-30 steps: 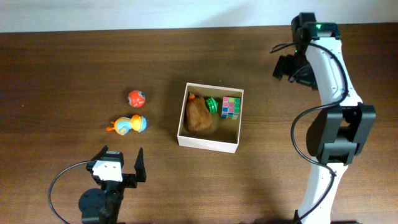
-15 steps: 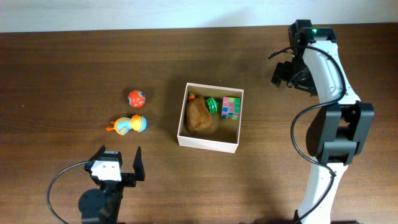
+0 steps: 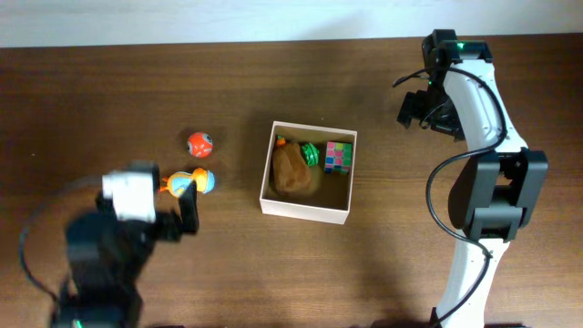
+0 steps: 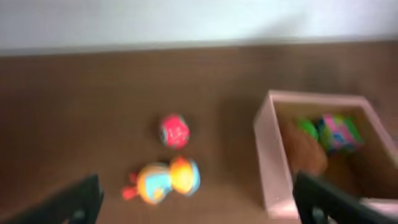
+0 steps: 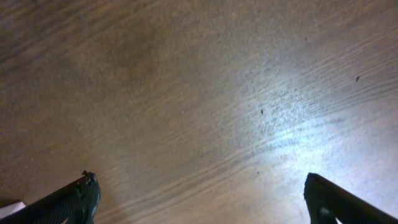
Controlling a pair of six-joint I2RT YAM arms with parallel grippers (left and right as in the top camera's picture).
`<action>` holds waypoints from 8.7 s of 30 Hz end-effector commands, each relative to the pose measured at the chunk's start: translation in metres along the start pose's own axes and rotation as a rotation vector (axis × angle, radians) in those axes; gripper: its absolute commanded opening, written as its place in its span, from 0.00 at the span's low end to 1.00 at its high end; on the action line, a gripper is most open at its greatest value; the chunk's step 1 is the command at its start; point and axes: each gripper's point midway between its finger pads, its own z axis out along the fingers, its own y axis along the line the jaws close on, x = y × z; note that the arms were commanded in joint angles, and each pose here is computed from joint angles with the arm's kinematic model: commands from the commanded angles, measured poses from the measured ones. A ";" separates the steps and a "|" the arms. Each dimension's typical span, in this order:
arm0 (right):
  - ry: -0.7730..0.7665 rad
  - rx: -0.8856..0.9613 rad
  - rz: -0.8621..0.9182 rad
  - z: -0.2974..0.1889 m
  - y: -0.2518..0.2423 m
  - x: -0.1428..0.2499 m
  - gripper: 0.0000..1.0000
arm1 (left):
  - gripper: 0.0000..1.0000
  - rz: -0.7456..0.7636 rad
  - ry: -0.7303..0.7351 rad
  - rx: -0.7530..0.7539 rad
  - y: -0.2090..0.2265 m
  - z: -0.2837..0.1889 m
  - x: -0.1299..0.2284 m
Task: Pack container
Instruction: 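Move the left gripper over the orange-and-blue duck toy, then lower the left gripper and close it on the duck toy, then carry the duck toy right and lower it into the box, then open the left gripper and move it left over the red ball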
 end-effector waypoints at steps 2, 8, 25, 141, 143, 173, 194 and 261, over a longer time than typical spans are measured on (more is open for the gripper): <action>-0.005 0.002 0.005 -0.001 0.000 0.000 0.99 | 0.99 -0.052 0.221 0.154 -0.017 0.030 -0.021; -0.005 0.002 0.005 -0.001 0.000 0.000 0.99 | 0.99 -0.166 0.523 0.244 -0.024 0.067 0.000; -0.005 0.002 0.005 -0.001 0.000 0.000 0.99 | 0.99 -0.428 0.898 -0.191 0.037 0.124 0.092; -0.005 0.002 0.005 -0.001 0.000 0.000 0.99 | 0.18 0.239 0.897 0.116 -0.189 0.139 0.034; -0.005 0.002 0.005 -0.001 0.000 0.000 0.99 | 0.18 0.219 0.901 0.110 -0.200 0.135 0.037; -0.005 0.002 0.005 -0.001 0.000 0.000 0.99 | 0.17 0.215 0.982 -0.096 -0.192 0.146 0.106; -0.005 0.002 0.005 -0.001 0.000 0.000 0.99 | 0.19 0.299 0.962 -0.134 -0.196 0.142 0.114; -0.005 0.003 0.005 -0.001 0.000 0.000 0.99 | 0.98 -0.341 0.810 -0.417 0.024 0.285 0.050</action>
